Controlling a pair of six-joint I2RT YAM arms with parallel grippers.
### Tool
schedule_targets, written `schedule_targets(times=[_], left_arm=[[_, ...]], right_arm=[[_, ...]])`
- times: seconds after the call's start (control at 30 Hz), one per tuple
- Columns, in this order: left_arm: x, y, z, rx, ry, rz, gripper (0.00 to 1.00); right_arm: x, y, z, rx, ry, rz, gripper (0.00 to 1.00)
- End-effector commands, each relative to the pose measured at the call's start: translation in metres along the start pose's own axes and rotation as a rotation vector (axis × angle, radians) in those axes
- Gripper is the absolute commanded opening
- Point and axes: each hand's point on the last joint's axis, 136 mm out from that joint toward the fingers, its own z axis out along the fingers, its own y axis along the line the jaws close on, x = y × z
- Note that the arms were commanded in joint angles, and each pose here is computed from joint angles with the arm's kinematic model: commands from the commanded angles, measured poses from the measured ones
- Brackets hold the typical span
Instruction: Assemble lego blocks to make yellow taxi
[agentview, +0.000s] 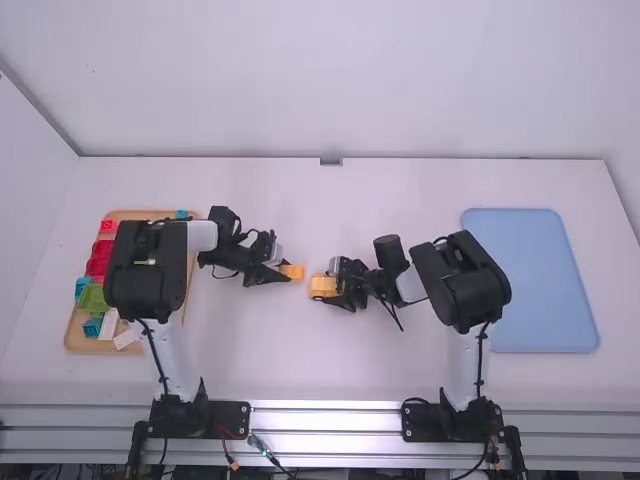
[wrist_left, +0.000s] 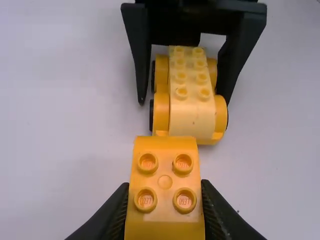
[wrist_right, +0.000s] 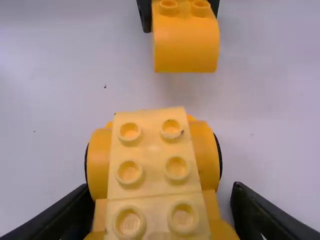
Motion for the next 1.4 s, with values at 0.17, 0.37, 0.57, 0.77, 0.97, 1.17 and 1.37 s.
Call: schedule_targets(times=[0.17,0.37,0.57,0.77,0.97,1.17,1.37], left_arm=[[-0.045,-0.007,-0.008,-0.020,-0.029,0.110,0.29],[-0.055,-0.023,0.000,0.010,-0.058,0.132,0.24],[-0.060,-0.032,0.016,0.024,-0.123,0.135,0.23],[-0.058,-0.022,0.036,-0.025,-0.110,0.047,0.21],[-0.064,-0.026,0.046,-0.014,-0.123,0.032,0.21],[-0.061,-0.031,0.057,-0.003,-0.074,-0.031,0.14],[-0.052,-0.040,0.066,0.007,-0.028,-0.090,0.09]], right_arm=[[0.004,-0.001,0.001,-0.002,0.005,0.002,0.77],[0.005,-0.001,-0.001,-0.002,0.001,-0.013,0.86],[0.008,0.002,-0.006,-0.007,-0.010,-0.021,0.82],[0.005,0.004,-0.015,-0.028,-0.062,-0.060,0.69],[0.007,0.005,-0.017,-0.027,-0.063,-0.060,0.67],[0.007,0.011,-0.013,-0.042,-0.058,-0.060,0.54],[0.011,0.011,-0.014,-0.029,-0.039,-0.029,0.53]])
